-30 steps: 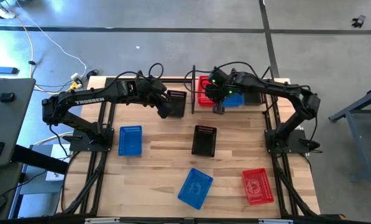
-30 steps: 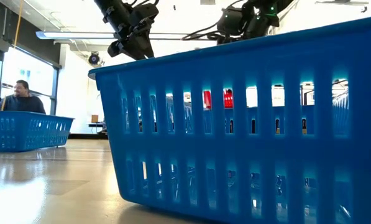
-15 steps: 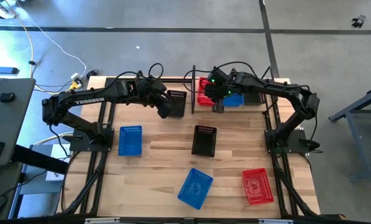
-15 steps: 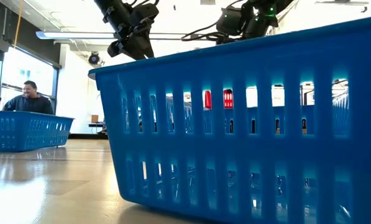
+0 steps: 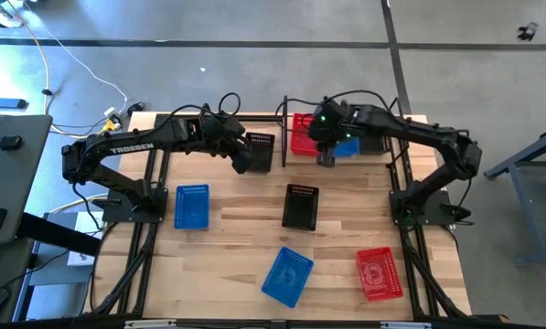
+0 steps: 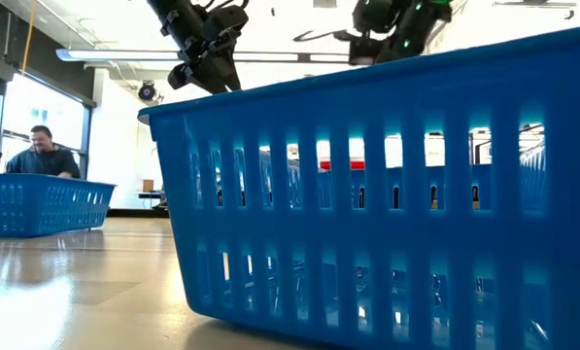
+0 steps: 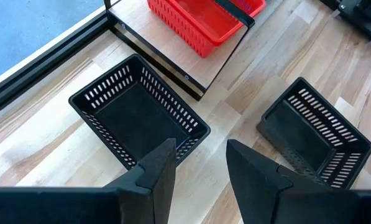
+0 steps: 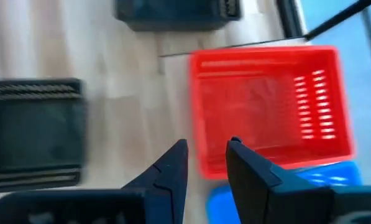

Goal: Stack baskets on shelf by color
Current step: Stack the bottom blue bin on the other blue bin on the shelf

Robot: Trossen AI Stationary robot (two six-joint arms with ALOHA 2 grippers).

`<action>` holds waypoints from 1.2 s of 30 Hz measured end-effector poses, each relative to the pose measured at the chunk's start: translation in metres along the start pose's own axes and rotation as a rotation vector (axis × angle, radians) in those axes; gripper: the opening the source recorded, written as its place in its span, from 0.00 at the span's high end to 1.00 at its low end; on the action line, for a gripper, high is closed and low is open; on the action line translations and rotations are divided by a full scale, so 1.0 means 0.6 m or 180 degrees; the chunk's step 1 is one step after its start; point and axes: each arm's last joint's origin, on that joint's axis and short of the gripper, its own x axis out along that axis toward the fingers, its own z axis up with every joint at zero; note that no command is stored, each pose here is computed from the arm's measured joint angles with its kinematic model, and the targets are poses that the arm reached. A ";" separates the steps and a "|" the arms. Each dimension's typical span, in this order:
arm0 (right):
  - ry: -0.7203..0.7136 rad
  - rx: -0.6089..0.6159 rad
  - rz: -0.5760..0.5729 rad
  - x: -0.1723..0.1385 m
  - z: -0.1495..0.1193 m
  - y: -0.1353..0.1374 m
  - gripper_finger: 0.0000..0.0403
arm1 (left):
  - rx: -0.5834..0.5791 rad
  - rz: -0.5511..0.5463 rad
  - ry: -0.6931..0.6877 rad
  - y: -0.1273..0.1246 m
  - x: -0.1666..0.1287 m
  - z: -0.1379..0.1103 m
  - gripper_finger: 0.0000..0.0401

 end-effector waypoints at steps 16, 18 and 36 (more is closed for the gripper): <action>-0.0151 0.1053 0.1142 -0.059 0.022 0.187 0.76 | 0.0578 -0.0183 0.0295 0.002 -0.003 -0.012 0.67; -0.0253 0.1176 0.1278 -0.065 0.029 0.212 0.76 | 0.0650 -0.0240 0.0370 0.001 -0.007 -0.017 0.67; -0.2141 0.1691 0.2159 -0.165 0.083 0.371 0.76 | 0.1100 -0.0327 0.0789 -0.003 -0.064 -0.058 0.67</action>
